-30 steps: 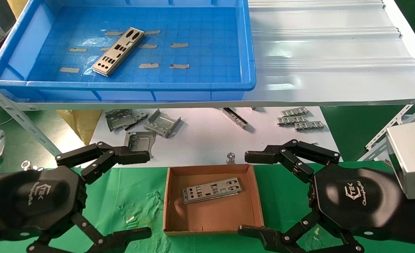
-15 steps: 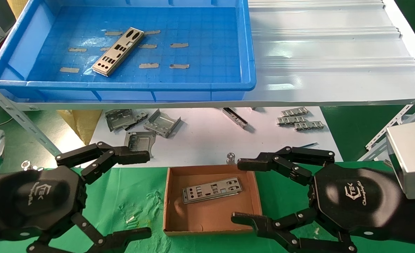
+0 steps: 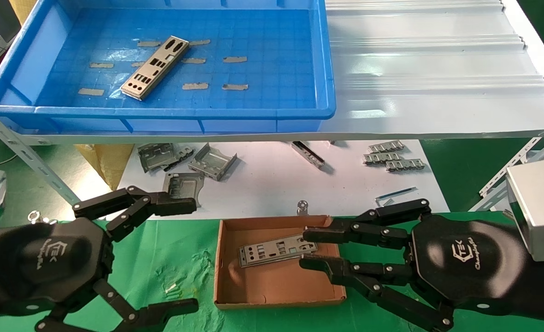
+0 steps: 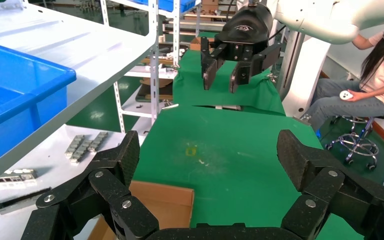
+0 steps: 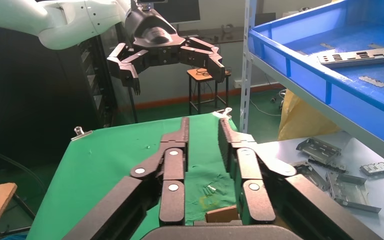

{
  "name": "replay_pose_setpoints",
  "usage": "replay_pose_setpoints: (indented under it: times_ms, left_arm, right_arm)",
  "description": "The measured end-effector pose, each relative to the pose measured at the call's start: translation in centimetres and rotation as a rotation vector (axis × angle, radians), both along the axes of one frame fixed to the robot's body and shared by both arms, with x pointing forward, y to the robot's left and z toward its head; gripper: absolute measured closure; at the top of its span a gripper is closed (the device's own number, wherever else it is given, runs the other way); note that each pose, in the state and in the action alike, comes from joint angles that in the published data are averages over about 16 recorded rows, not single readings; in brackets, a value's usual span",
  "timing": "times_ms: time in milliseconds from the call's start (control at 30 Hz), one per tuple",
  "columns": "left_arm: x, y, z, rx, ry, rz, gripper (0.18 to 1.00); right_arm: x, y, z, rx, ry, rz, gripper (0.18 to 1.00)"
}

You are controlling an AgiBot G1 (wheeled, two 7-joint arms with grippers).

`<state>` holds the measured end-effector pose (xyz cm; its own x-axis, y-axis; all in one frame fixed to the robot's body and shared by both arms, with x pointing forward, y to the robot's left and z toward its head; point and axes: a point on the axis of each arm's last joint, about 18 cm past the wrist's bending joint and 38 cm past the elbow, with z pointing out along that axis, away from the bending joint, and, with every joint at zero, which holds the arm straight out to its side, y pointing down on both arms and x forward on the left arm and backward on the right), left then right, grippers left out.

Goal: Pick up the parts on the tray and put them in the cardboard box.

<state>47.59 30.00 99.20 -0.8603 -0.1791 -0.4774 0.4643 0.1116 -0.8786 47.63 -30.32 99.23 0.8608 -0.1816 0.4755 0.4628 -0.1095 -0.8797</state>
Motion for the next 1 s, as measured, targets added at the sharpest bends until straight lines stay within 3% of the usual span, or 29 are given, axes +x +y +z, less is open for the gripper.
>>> replay_pose_setpoints:
  times_ms: [367, 1000]
  left_arm:
    - [0.0, 0.0, 0.0, 0.0, 0.0, 0.0, 0.184]
    - [0.14, -0.13, 0.35, -0.006, -0.012, 0.001, 0.184]
  right_arm:
    - [0.0, 0.0, 0.0, 0.0, 0.0, 0.0, 0.93]
    - [0.0, 0.0, 0.0, 0.0, 0.0, 0.0, 0.988]
